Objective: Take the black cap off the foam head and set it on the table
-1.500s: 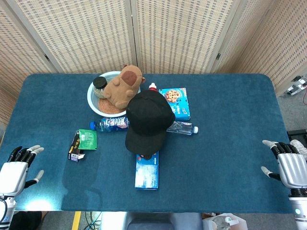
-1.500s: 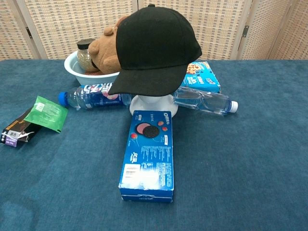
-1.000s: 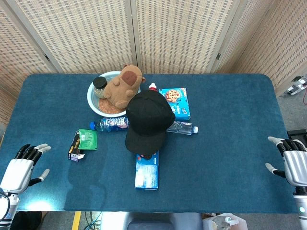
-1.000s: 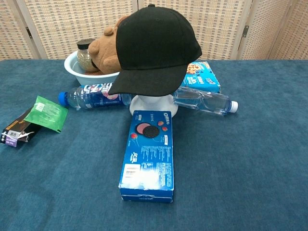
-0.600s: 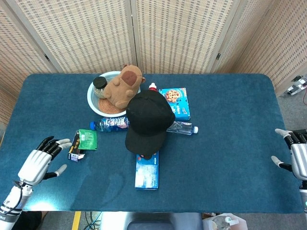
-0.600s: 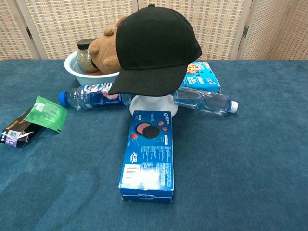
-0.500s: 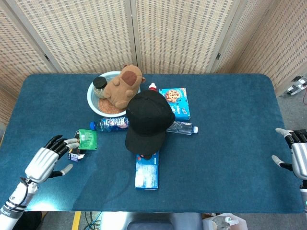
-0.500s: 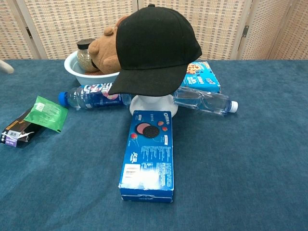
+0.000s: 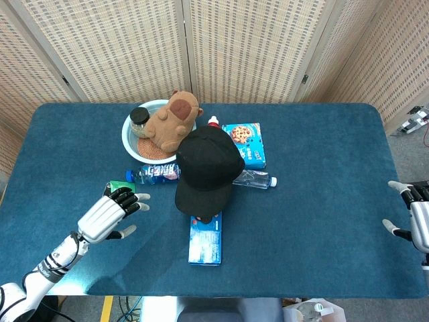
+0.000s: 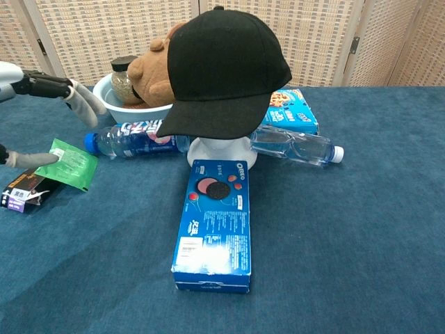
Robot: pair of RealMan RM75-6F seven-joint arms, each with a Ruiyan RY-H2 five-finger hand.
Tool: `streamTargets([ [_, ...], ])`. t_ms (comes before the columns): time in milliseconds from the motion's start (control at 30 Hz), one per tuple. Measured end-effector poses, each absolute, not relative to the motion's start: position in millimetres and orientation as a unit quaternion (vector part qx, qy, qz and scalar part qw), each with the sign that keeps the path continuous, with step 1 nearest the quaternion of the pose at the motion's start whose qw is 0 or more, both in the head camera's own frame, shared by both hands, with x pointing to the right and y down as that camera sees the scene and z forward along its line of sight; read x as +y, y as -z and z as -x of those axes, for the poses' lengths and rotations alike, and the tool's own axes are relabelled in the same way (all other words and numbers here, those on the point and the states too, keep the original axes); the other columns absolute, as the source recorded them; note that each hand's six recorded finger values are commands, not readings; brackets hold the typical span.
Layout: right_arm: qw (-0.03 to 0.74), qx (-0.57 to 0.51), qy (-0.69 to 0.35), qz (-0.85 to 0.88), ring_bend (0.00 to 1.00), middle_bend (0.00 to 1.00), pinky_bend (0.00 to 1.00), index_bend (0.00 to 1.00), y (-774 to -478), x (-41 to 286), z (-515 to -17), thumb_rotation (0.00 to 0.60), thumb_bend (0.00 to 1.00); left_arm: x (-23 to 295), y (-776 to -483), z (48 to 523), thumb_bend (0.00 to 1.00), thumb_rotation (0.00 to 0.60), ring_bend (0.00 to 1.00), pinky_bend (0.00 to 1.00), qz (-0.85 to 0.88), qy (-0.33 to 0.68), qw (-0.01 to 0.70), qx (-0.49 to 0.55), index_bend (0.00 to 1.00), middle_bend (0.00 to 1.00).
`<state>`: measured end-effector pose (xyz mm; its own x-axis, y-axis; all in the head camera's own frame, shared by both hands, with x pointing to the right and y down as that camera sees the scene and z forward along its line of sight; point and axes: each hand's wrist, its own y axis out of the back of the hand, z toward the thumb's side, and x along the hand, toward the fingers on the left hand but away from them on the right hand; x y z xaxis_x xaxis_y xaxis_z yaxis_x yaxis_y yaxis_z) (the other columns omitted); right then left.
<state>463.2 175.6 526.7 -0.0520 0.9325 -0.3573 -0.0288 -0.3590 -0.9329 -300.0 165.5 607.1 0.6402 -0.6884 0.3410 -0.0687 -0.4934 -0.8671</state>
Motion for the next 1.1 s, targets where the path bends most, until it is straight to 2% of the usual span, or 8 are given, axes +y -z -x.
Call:
streamTargets([
  [67, 0.397, -0.403, -0.604, 0.561, 0.25, 0.32, 0.29, 0.28, -526.4, 176.4, -464.6, 0.600, 0.05, 161.3, -609.8, 293.4, 0.25, 0.600, 0.46, 0.50, 0.785, 0.351, 0.453, 0.233, 0.35, 0.40],
  [200, 0.395, -0.404, -0.607, 0.559, 0.25, 0.32, 0.29, 0.28, -526.3, 178.4, -467.5, 0.600, 0.05, 157.4, -614.8, 286.1, 0.25, 0.600, 0.65, 0.77, 0.784, 0.362, 0.453, 0.221, 0.31, 0.61],
  [333, 0.393, -0.403, -0.608, 0.560, 0.25, 0.32, 0.29, 0.28, -527.4, 179.6, -468.6, 0.600, 0.05, 153.2, -617.8, 276.0, 0.25, 0.600, 0.81, 0.90, 0.787, 0.365, 0.450, 0.211, 0.31, 0.79],
  [433, 0.391, -0.403, -0.608, 0.561, 0.25, 0.32, 0.29, 0.28, -528.8, 180.5, -468.9, 0.600, 0.05, 150.9, -619.2, 268.4, 0.25, 0.600, 0.88, 0.94, 0.790, 0.354, 0.452, 0.216, 0.32, 0.88],
  [533, 0.389, -0.403, -0.609, 0.562, 0.25, 0.32, 0.29, 0.28, -529.6, 181.5, -469.6, 0.600, 0.05, 148.3, -622.4, 260.7, 0.25, 0.600, 0.91, 0.96, 0.790, 0.343, 0.457, 0.222, 0.32, 0.91],
  [1100, 0.377, -0.398, -0.621, 0.560, 0.25, 0.32, 0.29, 0.28, -536.2, 186.2, -475.5, 0.600, 0.05, 151.5, -634.6, 218.3, 0.22, 0.600, 0.94, 0.98, 0.801, 0.311, 0.438, 0.262, 0.29, 0.96],
])
